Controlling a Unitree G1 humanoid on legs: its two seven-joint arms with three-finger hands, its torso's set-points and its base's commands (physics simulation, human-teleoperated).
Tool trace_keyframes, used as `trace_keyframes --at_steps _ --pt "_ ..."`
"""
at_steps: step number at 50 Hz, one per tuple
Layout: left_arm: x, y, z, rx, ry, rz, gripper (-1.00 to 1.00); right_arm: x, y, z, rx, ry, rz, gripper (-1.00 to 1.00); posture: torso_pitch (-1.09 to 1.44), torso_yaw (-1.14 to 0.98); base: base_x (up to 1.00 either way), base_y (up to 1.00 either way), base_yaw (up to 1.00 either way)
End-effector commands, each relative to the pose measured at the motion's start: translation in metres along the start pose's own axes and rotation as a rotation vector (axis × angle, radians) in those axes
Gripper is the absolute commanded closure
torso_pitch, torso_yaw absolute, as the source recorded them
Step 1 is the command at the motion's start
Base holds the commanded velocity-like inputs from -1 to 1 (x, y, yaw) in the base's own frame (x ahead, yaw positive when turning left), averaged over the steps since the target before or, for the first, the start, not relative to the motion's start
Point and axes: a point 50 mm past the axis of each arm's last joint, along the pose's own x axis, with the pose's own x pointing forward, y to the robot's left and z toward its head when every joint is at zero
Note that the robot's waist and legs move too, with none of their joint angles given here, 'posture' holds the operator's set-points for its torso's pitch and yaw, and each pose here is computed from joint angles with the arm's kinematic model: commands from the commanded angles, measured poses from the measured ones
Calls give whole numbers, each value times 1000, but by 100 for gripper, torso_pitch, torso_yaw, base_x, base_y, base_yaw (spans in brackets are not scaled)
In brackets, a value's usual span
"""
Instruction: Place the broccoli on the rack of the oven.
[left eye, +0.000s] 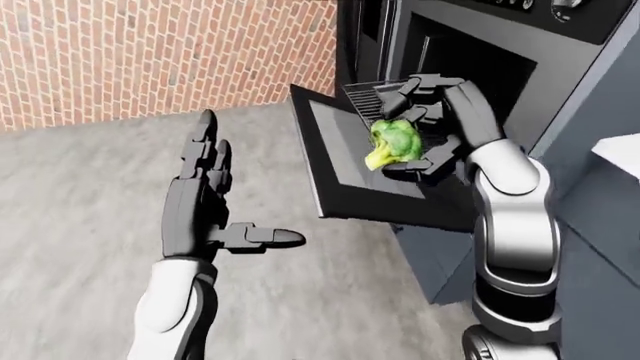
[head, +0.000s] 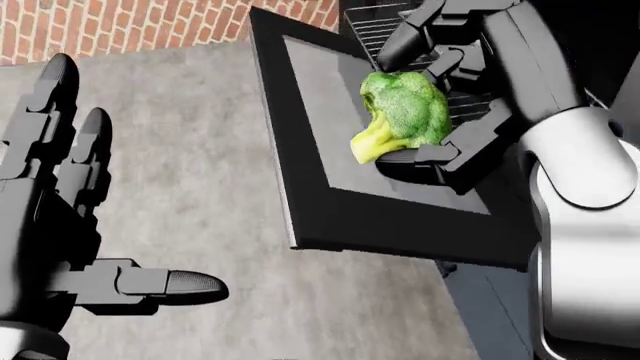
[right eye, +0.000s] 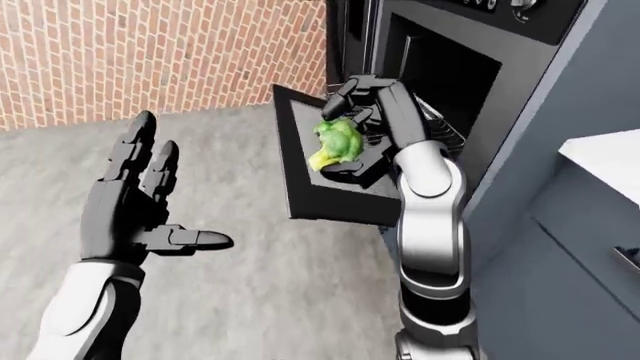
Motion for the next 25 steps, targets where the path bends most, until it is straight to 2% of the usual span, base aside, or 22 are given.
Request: trace_keyframes --at_steps 1,4,13,20,25 --pt "0 0 13 6 -73 -1 -100 -3 -7 16 -11 -78 -35 100 0 0 0 0 100" --pt "1 -1 16 7 -75 -3 -100 -3 -7 15 -11 -73 -36 100 0 0 0 0 77" --pt "2 -2 21 7 -76 -9 -100 -4 -9 13 1 -59 -48 100 0 0 2 -16 0" --pt "2 -3 22 8 -77 -12 -100 -6 -9 14 0 -65 -46 100 0 0 10 -44 0" --pt "2 -2 21 7 -78 -11 -100 -6 -9 16 -2 -81 -47 100 0 0 2 -4 0"
